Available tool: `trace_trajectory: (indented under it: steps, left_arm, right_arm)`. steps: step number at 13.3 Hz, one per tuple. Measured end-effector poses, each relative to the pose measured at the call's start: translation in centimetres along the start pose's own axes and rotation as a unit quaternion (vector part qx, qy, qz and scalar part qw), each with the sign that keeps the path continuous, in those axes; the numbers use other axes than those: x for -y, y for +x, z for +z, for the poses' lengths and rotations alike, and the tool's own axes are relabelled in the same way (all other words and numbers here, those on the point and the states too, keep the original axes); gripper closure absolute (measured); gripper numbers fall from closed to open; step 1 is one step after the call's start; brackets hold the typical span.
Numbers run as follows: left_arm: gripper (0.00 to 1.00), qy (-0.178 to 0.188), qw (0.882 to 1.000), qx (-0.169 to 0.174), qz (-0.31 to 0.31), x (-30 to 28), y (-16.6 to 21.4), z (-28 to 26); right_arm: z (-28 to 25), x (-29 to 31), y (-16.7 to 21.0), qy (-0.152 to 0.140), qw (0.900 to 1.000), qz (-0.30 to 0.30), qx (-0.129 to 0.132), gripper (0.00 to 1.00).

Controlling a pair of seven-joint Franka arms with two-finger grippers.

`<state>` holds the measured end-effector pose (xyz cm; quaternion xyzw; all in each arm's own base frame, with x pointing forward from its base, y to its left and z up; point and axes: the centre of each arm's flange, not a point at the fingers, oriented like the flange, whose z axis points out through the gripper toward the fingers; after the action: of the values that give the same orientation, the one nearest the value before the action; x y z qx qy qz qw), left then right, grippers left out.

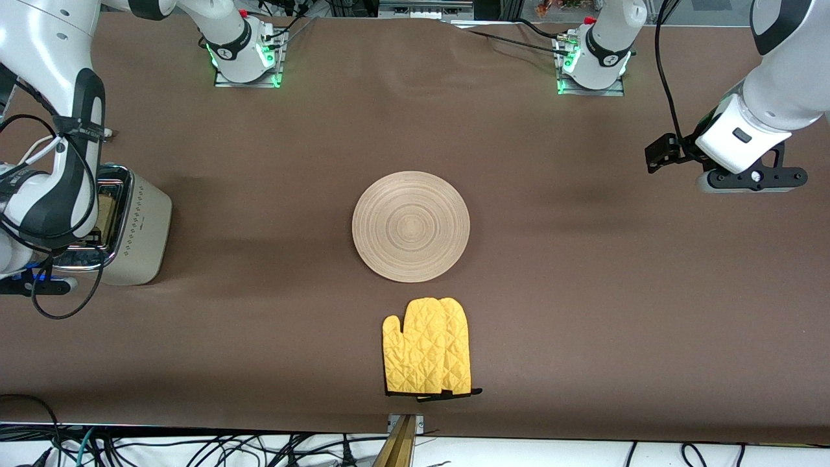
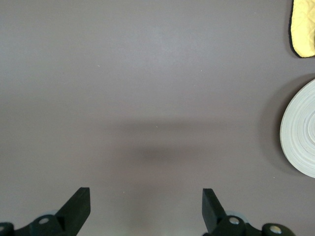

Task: Move plate and put bread in toaster
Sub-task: 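Lower the bread into the toaster slot with the right gripper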

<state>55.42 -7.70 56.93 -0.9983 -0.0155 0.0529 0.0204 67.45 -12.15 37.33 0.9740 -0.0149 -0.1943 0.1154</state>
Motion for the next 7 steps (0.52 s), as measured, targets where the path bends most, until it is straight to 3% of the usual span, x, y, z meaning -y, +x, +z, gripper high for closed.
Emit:
trace_trajectory:
  steps: [4,6,7]
  left_arm:
    - [0.00,0.000,1.000,0.000,0.000,0.0,0.0,0.0]
    - [0.00,0.000,1.000,0.000,0.000,0.0,0.0,0.0]
    - [0.00,0.000,1.000,0.001,0.000,0.0,0.0,0.0]
  right_arm:
    - [-3.3,0.0,-1.0,0.016,0.999,-0.002,-0.034,0.22]
    - [-6.3,0.3,-2.4,0.063,0.996,-0.005,-0.071,0.01]
    - [-7.7,0.6,-3.1,0.085,0.993,-0.009,-0.086,0.00]
